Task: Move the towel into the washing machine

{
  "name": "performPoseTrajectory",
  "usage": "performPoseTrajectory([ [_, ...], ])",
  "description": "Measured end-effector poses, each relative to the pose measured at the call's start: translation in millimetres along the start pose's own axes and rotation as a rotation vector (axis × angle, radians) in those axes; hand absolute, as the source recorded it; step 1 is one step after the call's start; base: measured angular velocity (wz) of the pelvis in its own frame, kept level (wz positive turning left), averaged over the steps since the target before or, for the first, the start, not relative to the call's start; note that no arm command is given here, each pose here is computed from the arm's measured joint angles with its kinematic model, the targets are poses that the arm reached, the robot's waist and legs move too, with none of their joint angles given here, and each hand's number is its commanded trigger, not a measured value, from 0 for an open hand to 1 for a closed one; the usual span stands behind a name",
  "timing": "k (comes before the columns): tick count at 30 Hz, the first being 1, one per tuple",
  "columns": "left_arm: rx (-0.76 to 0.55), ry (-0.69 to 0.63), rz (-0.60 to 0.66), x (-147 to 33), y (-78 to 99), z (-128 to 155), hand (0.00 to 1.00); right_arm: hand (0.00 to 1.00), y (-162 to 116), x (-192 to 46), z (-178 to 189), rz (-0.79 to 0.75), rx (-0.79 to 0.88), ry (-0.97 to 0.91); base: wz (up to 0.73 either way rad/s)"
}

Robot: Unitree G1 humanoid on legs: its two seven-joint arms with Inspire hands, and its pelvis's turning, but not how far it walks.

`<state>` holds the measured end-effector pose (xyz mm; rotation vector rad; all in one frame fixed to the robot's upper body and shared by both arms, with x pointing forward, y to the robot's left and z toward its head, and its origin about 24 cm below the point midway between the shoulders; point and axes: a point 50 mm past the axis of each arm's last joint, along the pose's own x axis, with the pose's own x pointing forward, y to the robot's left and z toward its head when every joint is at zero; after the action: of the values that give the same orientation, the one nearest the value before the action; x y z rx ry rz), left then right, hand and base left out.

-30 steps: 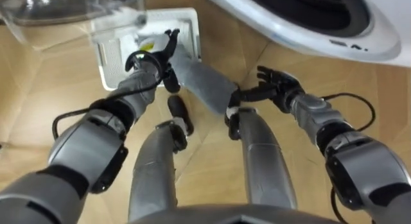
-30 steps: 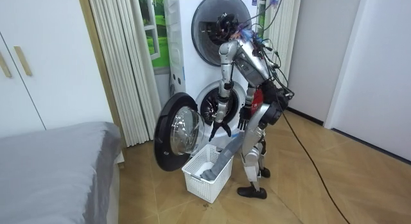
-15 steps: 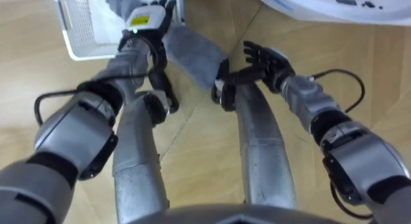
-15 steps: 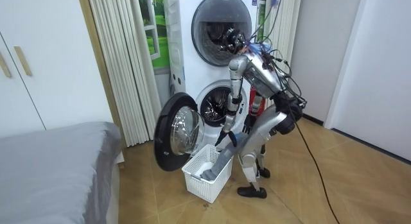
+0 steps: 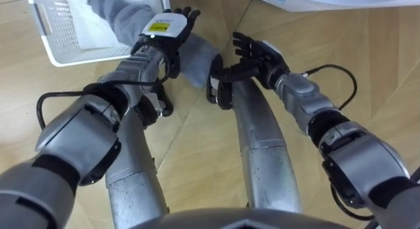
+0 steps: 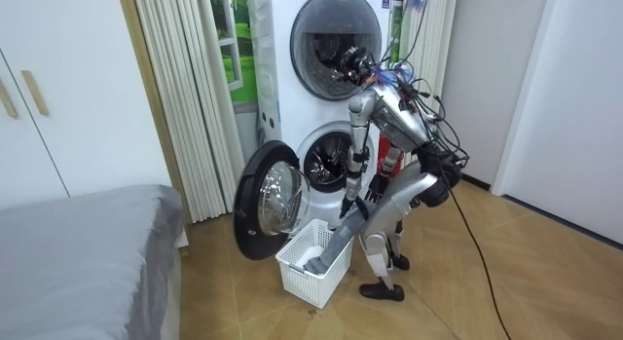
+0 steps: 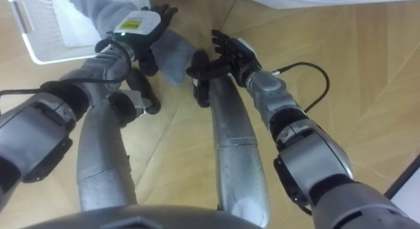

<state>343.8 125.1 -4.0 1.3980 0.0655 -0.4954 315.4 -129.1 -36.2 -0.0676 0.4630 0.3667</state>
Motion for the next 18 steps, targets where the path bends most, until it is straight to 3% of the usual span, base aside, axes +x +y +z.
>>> performPoseTrajectory([
  [18, 0.084, -0.029, -0.108, -1.0, -2.1, -1.3, 1.00, 0.00, 3.9, -1.2, -6.3, 0.015, -0.013, 0.009, 0.00],
])
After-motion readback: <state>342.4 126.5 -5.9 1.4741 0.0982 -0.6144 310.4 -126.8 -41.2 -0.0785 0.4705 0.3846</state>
